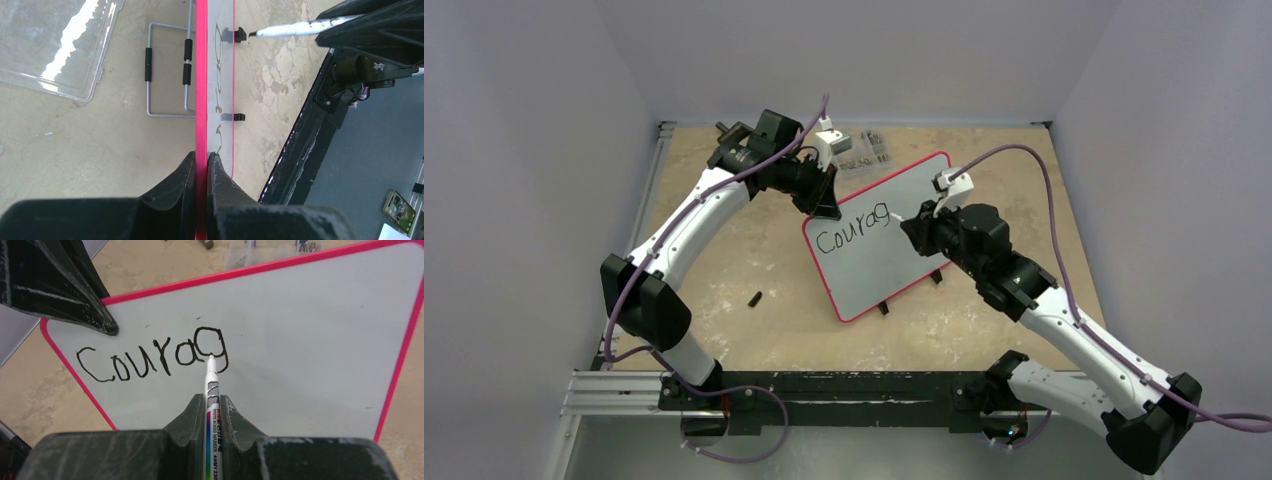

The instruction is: Write a sentence on the whiteboard

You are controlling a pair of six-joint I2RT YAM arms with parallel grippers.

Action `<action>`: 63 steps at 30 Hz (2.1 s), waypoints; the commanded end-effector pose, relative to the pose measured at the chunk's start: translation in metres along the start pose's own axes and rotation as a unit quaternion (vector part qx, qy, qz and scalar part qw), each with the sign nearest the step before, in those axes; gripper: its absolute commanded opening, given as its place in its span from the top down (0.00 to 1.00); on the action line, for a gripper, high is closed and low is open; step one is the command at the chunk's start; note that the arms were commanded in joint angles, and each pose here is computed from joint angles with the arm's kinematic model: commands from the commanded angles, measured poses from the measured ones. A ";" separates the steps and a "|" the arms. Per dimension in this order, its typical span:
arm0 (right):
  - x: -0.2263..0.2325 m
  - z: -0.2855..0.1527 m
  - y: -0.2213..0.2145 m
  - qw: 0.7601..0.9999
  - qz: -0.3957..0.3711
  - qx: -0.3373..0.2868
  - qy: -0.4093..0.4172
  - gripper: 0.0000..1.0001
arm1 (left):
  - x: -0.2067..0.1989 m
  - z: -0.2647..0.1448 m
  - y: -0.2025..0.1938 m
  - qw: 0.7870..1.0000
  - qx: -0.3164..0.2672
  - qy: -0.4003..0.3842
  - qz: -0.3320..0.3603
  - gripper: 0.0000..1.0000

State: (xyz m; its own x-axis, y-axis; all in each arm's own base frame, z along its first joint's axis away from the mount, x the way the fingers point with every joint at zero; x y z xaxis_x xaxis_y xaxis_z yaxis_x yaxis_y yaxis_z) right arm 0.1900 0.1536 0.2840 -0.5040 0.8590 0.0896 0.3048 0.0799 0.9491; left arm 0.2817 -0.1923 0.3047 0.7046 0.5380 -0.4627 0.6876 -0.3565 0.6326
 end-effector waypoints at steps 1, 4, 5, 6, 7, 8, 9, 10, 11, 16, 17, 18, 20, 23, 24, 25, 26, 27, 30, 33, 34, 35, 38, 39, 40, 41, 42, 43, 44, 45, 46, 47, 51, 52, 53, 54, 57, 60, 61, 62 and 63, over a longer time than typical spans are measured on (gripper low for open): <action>-0.008 -0.015 0.029 0.998 -0.009 -0.047 -0.051 1.00 | 0.003 0.001 0.002 0.999 0.007 0.034 0.033 1.00; -0.011 -0.010 0.030 0.997 -0.015 -0.040 -0.071 1.00 | 0.003 0.001 0.002 0.999 0.006 0.033 0.033 1.00; -0.011 -0.009 0.030 0.996 -0.017 -0.038 -0.076 1.00 | 0.002 0.001 0.002 0.999 0.006 0.032 0.032 1.00; -0.012 -0.007 0.031 0.996 -0.018 -0.038 -0.079 1.00 | 0.003 0.002 0.002 0.999 0.007 0.032 0.032 1.00; -0.012 -0.005 0.031 0.996 -0.018 -0.037 -0.079 1.00 | 0.002 0.001 0.002 0.999 0.006 0.033 0.032 1.00; -0.012 -0.003 0.031 0.996 -0.019 -0.037 -0.079 1.00 | 0.003 0.002 0.002 0.999 0.007 0.032 0.032 1.00; -0.012 -0.001 0.031 0.996 -0.020 -0.036 -0.078 1.00 | 0.003 0.002 0.002 0.999 0.007 0.032 0.031 1.00; -0.012 0.001 0.031 0.996 -0.019 -0.036 -0.078 1.00 | 0.003 0.001 0.002 0.999 0.006 0.032 0.032 1.00; -0.012 0.003 0.030 0.996 -0.020 -0.034 -0.078 1.00 | 0.003 0.001 0.002 0.999 0.006 0.033 0.032 1.00; -0.011 0.010 0.030 0.997 -0.019 -0.034 -0.072 1.00 | 0.002 0.001 0.002 0.999 0.006 0.032 0.031 1.00; -0.011 0.011 0.030 0.997 -0.018 -0.035 -0.071 1.00 | 0.002 0.001 0.002 0.999 0.006 0.031 0.031 1.00; -0.011 0.012 0.029 0.997 -0.018 -0.034 -0.071 1.00 | 0.002 0.001 0.002 0.999 0.006 0.031 0.030 1.00; -0.012 0.014 0.027 0.997 -0.019 -0.031 -0.072 1.00 | 0.002 0.002 0.002 0.999 0.006 0.031 0.030 1.00; -0.013 0.017 0.023 0.997 -0.019 -0.028 -0.071 1.00 | 0.002 0.001 0.002 0.999 0.005 0.030 0.030 1.00; -0.013 0.018 0.022 0.997 -0.019 -0.027 -0.071 1.00 | 0.002 0.002 0.002 0.999 0.005 0.030 0.030 1.00; -0.014 0.019 0.021 0.997 -0.018 -0.025 -0.070 1.00 | 0.002 0.002 0.002 0.999 0.006 0.030 0.030 1.00; -0.014 0.020 0.020 0.997 -0.018 -0.024 -0.069 1.00 | 0.002 0.002 0.002 0.999 0.007 0.030 0.030 1.00; -0.013 0.021 0.019 0.997 -0.018 -0.023 -0.067 1.00 | 0.002 0.002 0.002 0.999 0.006 0.030 0.030 1.00; -0.015 0.023 0.016 0.997 -0.019 -0.019 -0.069 1.00 | 0.003 0.002 0.001 0.999 0.008 0.030 0.029 1.00; -0.018 0.024 0.015 0.997 -0.021 -0.018 -0.077 1.00 | 0.003 0.003 0.002 0.999 0.008 0.030 0.029 1.00; -0.019 0.024 0.015 0.996 -0.021 -0.017 -0.080 1.00 | 0.003 0.003 0.001 0.999 0.008 0.030 0.029 1.00; -0.020 0.024 0.014 0.996 -0.022 -0.015 -0.082 1.00 | 0.003 0.003 0.001 0.999 0.009 0.030 0.028 1.00; -0.025 0.023 0.014 0.996 -0.023 -0.014 -0.089 1.00 | 0.003 0.003 0.001 0.999 0.009 0.030 0.029 1.00; -0.027 0.023 0.014 0.995 -0.022 -0.015 -0.091 1.00 | 0.003 0.003 0.001 0.999 0.009 0.030 0.030 1.00; -0.028 0.023 0.015 0.995 -0.021 -0.015 -0.093 1.00 | 0.003 0.003 0.001 0.999 0.008 0.030 0.029 1.00; -0.029 0.023 0.015 0.995 -0.022 -0.016 -0.093 1.00 | 0.003 0.003 0.001 0.999 0.009 0.030 0.029 1.00; -0.030 0.022 0.017 0.995 -0.022 -0.018 -0.094 1.00 | 0.003 0.003 0.001 0.999 0.009 0.030 0.028 1.00; -0.030 0.022 0.018 0.995 -0.022 -0.019 -0.093 1.00 | 0.003 0.003 0.002 0.999 0.009 0.029 0.029 1.00; -0.030 0.023 0.019 0.995 -0.022 -0.020 -0.092 1.00 | 0.002 0.003 0.002 0.999 0.009 0.028 0.029 1.00; -0.030 0.023 0.021 0.995 -0.022 -0.021 -0.090 1.00 | 0.002 0.003 0.002 0.999 0.009 0.028 0.029 1.00; -0.029 0.023 0.023 0.996 -0.022 -0.024 -0.086 1.00 | 0.002 0.003 0.002 0.999 0.009 0.028 0.029 1.00; -0.029 0.023 0.025 0.996 -0.022 -0.026 -0.083 1.00 | 0.002 0.003 0.001 0.999 0.009 0.028 0.028 1.00; -0.024 0.025 0.030 0.997 -0.018 -0.032 -0.062 1.00 | 0.002 0.004 0.001 0.999 0.010 0.028 0.029 1.00; -0.024 0.025 0.030 0.998 -0.016 -0.033 -0.058 1.00 | 0.002 0.004 0.001 0.999 0.010 0.028 0.029 1.00; -0.023 0.026 0.031 0.998 -0.015 -0.035 -0.053 1.00 | 0.001 0.004 0.001 0.999 0.010 0.028 0.030 1.00; -0.022 0.026 0.031 0.998 -0.015 -0.035 -0.048 1.00 | 0.001 0.004 0.001 0.999 0.010 0.028 0.030 1.00; -0.020 0.026 0.032 0.999 -0.012 -0.038 -0.036 1.00 | 0.001 0.004 0.001 0.999 0.011 0.028 0.030 1.00; -0.019 0.026 0.032 0.999 -0.009 -0.041 -0.029 1.00 | 0.001 0.005 0.001 0.999 0.011 0.028 0.030 1.00; -0.018 0.026 0.032 0.999 -0.008 -0.041 -0.027 1.00 | 0.001 0.005 0.001 0.999 0.012 0.028 0.030 1.00; -0.018 0.026 0.033 0.999 -0.007 -0.042 -0.024 1.00 | 0.001 0.005 0.001 0.999 0.012 0.027 0.030 1.00; -0.017 0.026 0.032 0.999 -0.006 -0.041 -0.022 1.00 | 0.001 0.005 0.001 0.999 0.012 0.027 0.030 1.00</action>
State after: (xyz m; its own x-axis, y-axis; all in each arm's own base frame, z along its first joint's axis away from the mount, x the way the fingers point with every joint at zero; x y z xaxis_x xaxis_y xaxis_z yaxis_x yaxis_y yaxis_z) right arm 0.2253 0.1470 0.2848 -0.4307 0.9020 0.0308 0.2921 0.1070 0.9504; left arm 0.2816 -0.1920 0.3046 0.6989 0.5481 -0.4595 0.6920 -0.3559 0.6280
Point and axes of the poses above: each gripper's point midway between its finger pads, its own z axis out along the fingers, its own x axis along the line the jaws close on, y = z × x, the point moved 10 cm from there along -z, back along the fingers, and after that the axes turned 8 degrees about -z, right-handed, at the moved point
